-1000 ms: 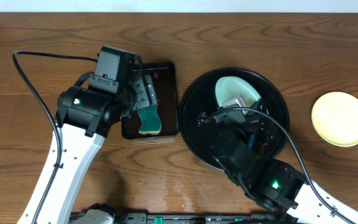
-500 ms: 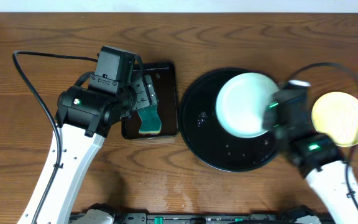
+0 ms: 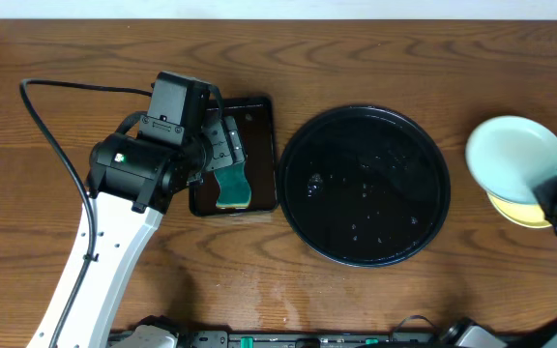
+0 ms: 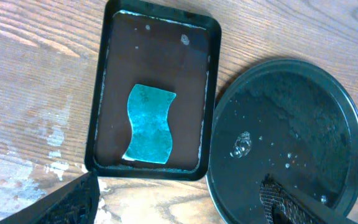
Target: Clean dirty plates on tray and stack at the side
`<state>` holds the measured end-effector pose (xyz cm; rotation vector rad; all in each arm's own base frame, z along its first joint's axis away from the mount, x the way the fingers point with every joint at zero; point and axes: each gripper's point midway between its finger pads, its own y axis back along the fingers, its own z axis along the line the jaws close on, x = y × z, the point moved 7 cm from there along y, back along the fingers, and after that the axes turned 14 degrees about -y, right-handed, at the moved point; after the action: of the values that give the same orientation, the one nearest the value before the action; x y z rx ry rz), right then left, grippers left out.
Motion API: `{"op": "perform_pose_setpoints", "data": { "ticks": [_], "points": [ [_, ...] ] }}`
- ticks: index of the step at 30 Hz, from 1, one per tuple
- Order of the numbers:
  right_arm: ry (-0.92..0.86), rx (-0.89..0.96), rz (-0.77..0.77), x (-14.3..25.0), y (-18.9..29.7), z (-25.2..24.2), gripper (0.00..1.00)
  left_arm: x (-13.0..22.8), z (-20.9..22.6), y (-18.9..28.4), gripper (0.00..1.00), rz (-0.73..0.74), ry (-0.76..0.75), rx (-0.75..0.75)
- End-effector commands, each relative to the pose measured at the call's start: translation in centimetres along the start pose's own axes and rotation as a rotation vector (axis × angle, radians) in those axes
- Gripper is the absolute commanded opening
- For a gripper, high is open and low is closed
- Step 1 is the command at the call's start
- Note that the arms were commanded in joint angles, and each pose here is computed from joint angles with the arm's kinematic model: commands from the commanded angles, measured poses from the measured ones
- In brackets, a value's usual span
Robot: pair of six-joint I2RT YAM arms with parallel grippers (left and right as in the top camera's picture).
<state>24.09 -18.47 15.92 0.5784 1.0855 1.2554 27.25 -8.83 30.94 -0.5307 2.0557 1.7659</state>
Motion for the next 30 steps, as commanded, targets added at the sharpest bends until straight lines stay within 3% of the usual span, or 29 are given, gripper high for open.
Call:
{"op": "perform_pose_setpoints", "data": {
  "ticks": [1, 7, 9, 10, 13, 17, 21, 27, 29, 30],
  "points": [
    [-0.092, 0.009, 0.017, -1.4, -1.9, -0.9, 0.01, -0.3, 0.1, 0.4, 0.83, -0.013, -0.007, 0.000],
    [-0.099, 0.068, 0.012, -2.5, -5.0, -2.6, 0.04, -0.3, 0.1, 0.4, 0.83, -0.013, -0.007, 0.000],
    [-0.097, 0.038, 0.022, -2.6, -5.0, -2.3, 0.36, -0.3, 0.1, 0.4, 0.83, -0.013, -0.007, 0.000],
    [-0.080, 0.000, 0.032, -2.6, -4.6, -1.8, 0.45, -0.3, 0.1, 0.4, 0.83, -0.013, -0.007, 0.000],
    [-0.029, -0.123, 0.032, -3.2, -2.8, 0.5, 0.52, -0.3, 0.1, 0.4, 0.83, -0.013, -0.007, 0.000],
    [0.061, -0.345, 0.064, -2.6, 1.5, 4.6, 0.54, -0.3, 0.1, 0.4, 0.83, -0.013, -0.007, 0.000],
    [0.248, -0.588, 0.137, 1.5, 7.1, 8.8, 0.54, -0.3, 0.1, 0.4, 0.83, -0.013, -0.007, 0.000],
    [0.646, -0.775, 0.222, 10.4, 14.6, 10.6, 0.54, -0.3, 0.1, 0.4, 0.83, -0.013, -0.007, 0.000],
    [0.788, -0.862, 0.233, 13.1, 17.2, 10.5, 0.57, -0.3, 0.1, 0.4, 0.83, -0.013, -0.007, 0.000],
    [0.853, -0.911, 0.239, 14.4, 18.5, 10.3, 0.66, -0.3, 0.1, 0.4, 0.83, -0.013, -0.007, 0.000]
  ]
}}
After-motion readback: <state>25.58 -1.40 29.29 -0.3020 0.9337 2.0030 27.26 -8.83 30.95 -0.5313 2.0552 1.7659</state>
